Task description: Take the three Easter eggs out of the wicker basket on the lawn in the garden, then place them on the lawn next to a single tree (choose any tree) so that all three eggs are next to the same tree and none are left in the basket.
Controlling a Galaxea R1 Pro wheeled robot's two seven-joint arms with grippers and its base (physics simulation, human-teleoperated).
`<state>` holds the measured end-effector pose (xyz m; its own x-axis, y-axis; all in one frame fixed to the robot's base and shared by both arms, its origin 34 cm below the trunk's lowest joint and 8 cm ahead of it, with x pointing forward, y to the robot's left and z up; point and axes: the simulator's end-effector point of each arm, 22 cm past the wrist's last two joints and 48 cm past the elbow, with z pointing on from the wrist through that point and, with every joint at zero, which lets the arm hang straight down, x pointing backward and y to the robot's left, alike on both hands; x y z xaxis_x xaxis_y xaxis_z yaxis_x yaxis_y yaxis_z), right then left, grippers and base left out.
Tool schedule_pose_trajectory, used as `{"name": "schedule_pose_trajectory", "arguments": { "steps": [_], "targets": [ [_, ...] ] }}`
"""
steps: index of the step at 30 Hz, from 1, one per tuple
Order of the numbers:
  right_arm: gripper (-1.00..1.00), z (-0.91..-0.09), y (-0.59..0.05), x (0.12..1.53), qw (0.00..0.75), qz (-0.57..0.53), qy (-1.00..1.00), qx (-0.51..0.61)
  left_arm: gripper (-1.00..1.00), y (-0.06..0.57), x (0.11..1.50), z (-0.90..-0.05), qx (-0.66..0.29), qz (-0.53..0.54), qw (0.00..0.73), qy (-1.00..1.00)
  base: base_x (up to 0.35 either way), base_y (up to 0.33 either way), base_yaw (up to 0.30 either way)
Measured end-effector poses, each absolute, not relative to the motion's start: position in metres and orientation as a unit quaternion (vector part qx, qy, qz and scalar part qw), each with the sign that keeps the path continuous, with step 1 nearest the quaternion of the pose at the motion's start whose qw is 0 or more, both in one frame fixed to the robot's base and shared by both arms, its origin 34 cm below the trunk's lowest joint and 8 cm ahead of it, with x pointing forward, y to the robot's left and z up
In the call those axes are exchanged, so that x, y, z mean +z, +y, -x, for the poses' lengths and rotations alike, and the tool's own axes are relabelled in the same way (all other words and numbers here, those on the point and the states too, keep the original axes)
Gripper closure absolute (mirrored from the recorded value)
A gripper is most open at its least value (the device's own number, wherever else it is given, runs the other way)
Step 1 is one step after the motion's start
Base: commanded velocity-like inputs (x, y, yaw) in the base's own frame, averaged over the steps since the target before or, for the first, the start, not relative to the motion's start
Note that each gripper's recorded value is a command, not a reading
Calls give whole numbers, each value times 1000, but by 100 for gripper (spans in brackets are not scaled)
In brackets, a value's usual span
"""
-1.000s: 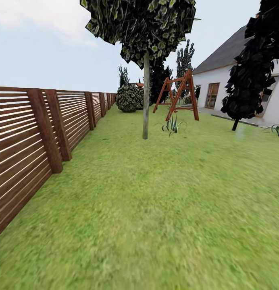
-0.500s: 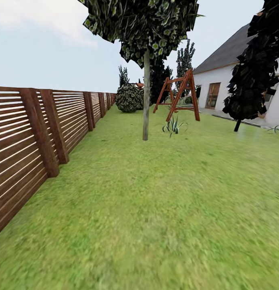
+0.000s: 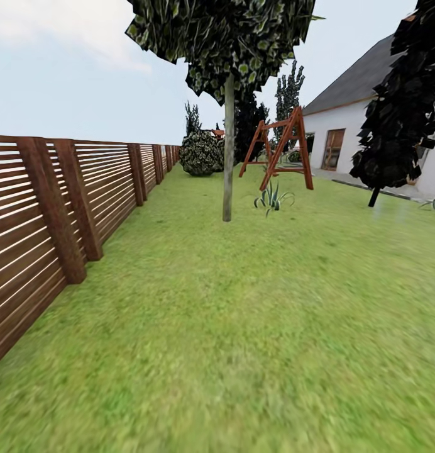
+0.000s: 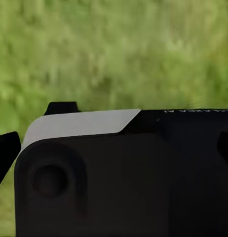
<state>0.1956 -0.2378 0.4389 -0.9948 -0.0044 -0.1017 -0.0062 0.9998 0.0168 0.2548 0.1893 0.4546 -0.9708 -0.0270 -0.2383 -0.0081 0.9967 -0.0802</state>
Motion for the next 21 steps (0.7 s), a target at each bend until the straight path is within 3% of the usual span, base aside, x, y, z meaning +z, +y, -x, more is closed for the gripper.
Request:
{"name": "schedule_pose_trajectory", "arguments": {
  "steps": [21],
  "targets": [
    [-100, -196, -238, 439, 51, 3, 999, 9, -100, 188, 455, -255, -40, 9, 121, 992, 330, 0, 0]
  ]
}}
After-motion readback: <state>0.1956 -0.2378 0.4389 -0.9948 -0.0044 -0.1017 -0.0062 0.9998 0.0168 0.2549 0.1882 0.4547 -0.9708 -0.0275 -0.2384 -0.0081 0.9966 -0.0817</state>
